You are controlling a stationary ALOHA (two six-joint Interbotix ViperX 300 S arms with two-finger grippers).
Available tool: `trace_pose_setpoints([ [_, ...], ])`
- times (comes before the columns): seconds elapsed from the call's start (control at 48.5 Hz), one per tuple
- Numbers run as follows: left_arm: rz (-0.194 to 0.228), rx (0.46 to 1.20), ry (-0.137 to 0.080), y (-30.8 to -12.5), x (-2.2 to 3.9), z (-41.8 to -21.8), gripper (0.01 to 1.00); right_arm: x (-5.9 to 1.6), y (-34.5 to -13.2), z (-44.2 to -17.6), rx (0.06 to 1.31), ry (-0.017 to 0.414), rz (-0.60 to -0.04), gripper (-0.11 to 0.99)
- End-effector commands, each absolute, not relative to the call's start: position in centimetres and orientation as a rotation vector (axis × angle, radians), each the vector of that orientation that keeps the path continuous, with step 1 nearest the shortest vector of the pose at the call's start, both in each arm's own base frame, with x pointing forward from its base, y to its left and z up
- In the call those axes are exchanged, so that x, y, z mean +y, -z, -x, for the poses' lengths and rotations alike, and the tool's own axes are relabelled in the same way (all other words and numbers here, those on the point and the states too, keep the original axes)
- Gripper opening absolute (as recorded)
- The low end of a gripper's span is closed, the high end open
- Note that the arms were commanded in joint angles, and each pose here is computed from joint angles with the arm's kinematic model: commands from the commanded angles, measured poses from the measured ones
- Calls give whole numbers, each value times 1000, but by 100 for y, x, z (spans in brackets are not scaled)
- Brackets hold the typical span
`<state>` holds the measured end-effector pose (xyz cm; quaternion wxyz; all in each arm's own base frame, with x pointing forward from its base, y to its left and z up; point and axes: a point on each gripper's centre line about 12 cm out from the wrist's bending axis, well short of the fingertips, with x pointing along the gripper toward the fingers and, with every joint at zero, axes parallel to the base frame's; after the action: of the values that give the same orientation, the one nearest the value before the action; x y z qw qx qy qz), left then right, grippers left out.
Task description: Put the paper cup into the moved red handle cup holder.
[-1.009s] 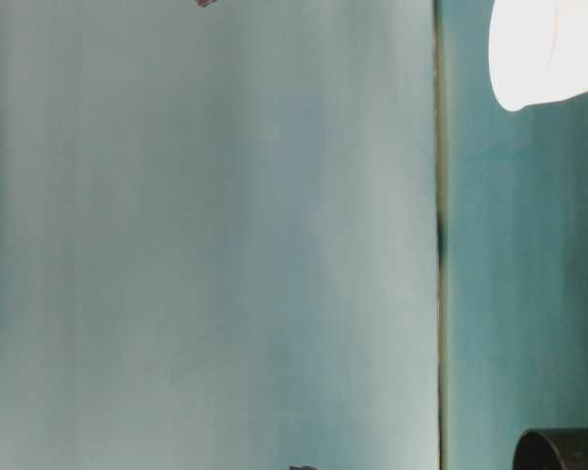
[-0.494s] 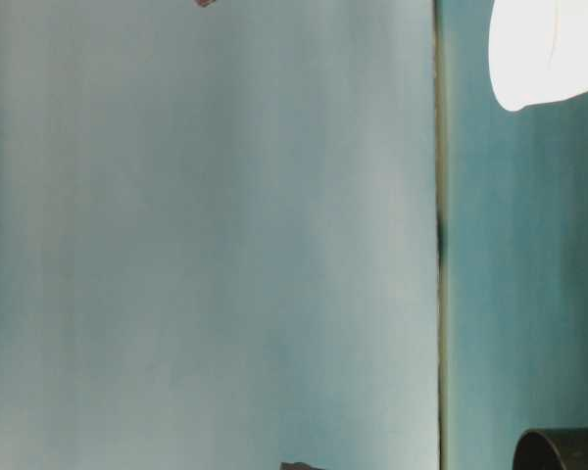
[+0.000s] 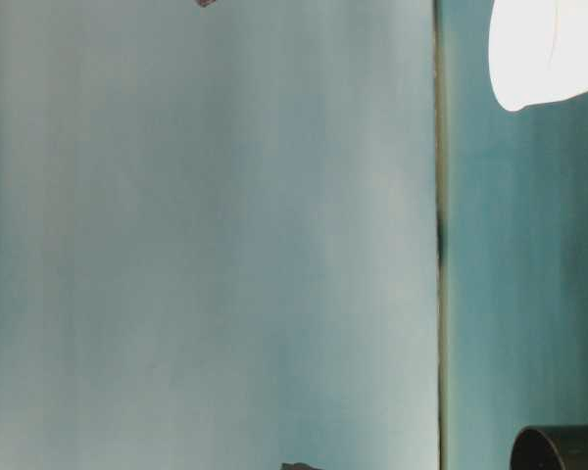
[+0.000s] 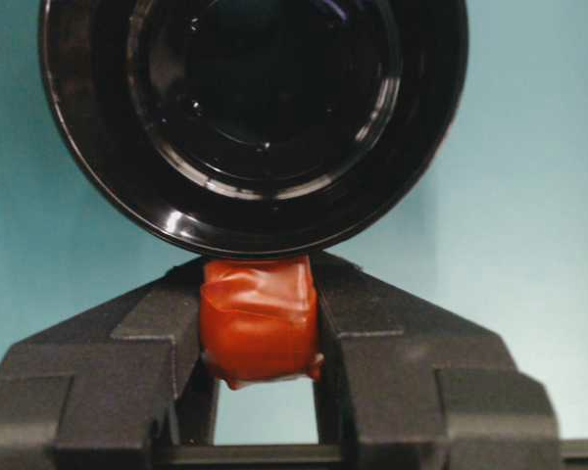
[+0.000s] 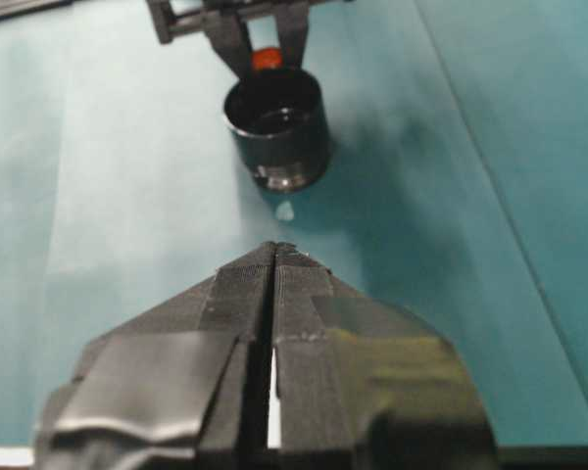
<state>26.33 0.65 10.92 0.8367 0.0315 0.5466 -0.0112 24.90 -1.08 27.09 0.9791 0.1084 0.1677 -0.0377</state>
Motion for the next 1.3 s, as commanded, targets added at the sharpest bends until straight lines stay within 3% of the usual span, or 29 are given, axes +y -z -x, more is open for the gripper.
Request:
trace_pose_setpoints([
  [0.0, -74, 1108, 24, -1216, 68, -2740, 256, -113, -2791, -2511, 313, 77, -230, -103],
  [0.227, -99, 947, 25, -1797, 82, -3124, 255, -113, -2791, -2511, 313, 77, -230, -103],
  [0.309, -129, 928, 38, -1974, 81, -3235, 255, -113, -2791, -2511, 313, 77, -230, -103],
  [0.433, -182, 932, 64, -2093, 86, -3403, 255, -113, -2791, -2511, 313, 77, -230, -103],
  [0.597, -218, 929, 81, -2114, 96, -3619, 255, -113, -2785, -2510, 314, 77, -230, -103],
  [0.803, -224, 927, 83, -2099, 101, -3828, 255, -113, -2785, -2510, 314, 77, -230, -103],
  [1.277, -217, 1006, 97, -1739, 78, -3914, 255, -113, -2769, -2508, 319, 78, -230, -103],
])
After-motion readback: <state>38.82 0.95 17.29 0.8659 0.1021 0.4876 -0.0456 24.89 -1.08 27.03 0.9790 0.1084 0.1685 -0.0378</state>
